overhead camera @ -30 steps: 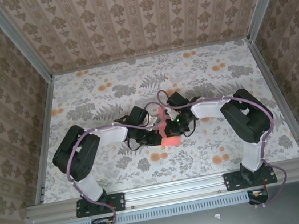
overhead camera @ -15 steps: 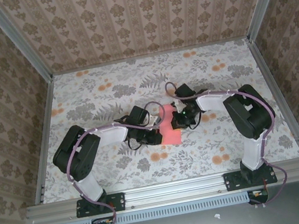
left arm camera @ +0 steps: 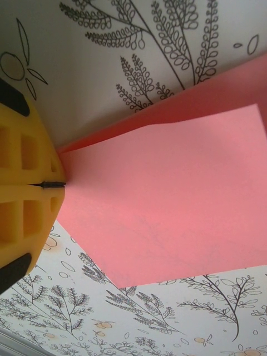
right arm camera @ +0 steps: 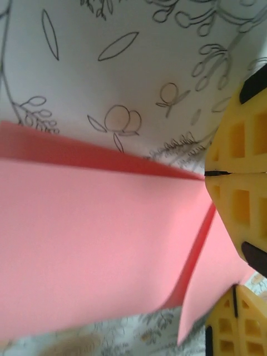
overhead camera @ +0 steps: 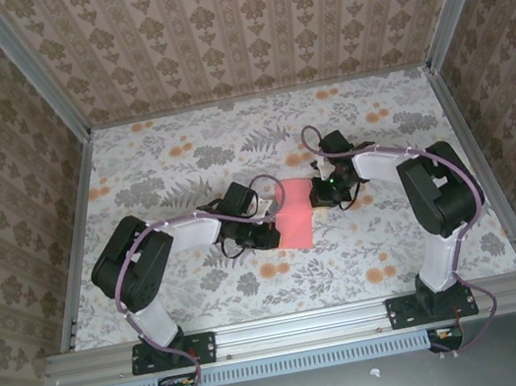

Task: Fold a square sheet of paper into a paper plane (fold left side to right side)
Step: Fold the triangle a second time at the center of the table.

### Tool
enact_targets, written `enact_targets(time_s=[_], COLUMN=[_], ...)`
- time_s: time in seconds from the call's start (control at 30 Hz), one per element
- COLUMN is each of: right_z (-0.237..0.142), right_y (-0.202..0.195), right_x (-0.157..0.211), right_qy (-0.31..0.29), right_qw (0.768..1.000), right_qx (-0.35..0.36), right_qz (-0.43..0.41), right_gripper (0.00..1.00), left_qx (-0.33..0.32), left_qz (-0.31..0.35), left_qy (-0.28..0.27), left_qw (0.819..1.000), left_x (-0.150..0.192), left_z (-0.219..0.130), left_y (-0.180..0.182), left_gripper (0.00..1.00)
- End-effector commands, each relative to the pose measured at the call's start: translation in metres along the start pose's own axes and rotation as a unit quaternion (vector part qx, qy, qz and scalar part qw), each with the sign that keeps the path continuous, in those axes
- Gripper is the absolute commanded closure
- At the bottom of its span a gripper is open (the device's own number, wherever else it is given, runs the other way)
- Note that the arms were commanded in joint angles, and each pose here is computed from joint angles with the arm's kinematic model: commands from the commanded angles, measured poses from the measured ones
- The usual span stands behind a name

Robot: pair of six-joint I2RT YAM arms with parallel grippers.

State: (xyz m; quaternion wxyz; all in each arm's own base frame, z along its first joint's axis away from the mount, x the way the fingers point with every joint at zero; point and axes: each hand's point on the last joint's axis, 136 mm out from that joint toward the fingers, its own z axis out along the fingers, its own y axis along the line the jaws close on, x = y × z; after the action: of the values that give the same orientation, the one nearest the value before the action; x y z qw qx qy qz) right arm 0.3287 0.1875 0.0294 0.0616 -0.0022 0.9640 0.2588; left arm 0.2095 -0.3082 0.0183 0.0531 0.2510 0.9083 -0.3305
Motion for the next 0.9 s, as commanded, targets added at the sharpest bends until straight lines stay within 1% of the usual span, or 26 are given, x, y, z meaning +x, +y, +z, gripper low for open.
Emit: enact_targets(time_s=[0.0,0.1,0.2,0.33,0.53,0.67,0.8,0.87], right_z=[-0.027,-0.015,0.007,0.024,0.038,0.042,0.044,0.043], right_y=[0.036,0.059,0.069,0.065,0.047,0.035,0.032,0.033], right_x=[0.000,0.018,0.027,0.023,0.030,0.035,0.037,0.036], right_qy=[-0.030,-0.006,0.016,0.029,0.057,0.068,0.072,0.071], right_qw=[0.998,0.995,0.994,0.995,0.997,0.997,0.997,0.997], right_qx=[-0.049,-0.082,-0.096,-0.087,-0.047,-0.022,-0.017,-0.018], right_qz=[-0.040,-0.049,-0.044,-0.038,-0.036,-0.031,-0.031,-0.031], right_gripper=[0.93,0.93,0.93,0.93,0.94,0.93,0.94,0.94], left_qx=[-0.059,-0.061,-0.060,-0.059,-0.050,-0.021,0.027,0.035], left_qz=[-0.018,-0.017,-0.015,-0.013,-0.008,0.002,0.017,0.026], left_qy=[0.039,0.037,0.034,0.035,0.025,0.004,-0.012,-0.016], left_qw=[0.997,0.997,0.998,0.998,0.998,1.000,0.999,0.999], left_x=[0.025,0.023,0.021,0.020,0.011,-0.005,-0.020,-0.026], left_z=[0.002,0.001,0.001,0.001,-0.002,-0.010,-0.016,-0.016], left_y=[0.025,0.025,0.023,0.022,0.015,-0.003,-0.029,-0.035], left_gripper=[0.94,0.95,0.94,0.94,0.94,0.93,0.93,0.93])
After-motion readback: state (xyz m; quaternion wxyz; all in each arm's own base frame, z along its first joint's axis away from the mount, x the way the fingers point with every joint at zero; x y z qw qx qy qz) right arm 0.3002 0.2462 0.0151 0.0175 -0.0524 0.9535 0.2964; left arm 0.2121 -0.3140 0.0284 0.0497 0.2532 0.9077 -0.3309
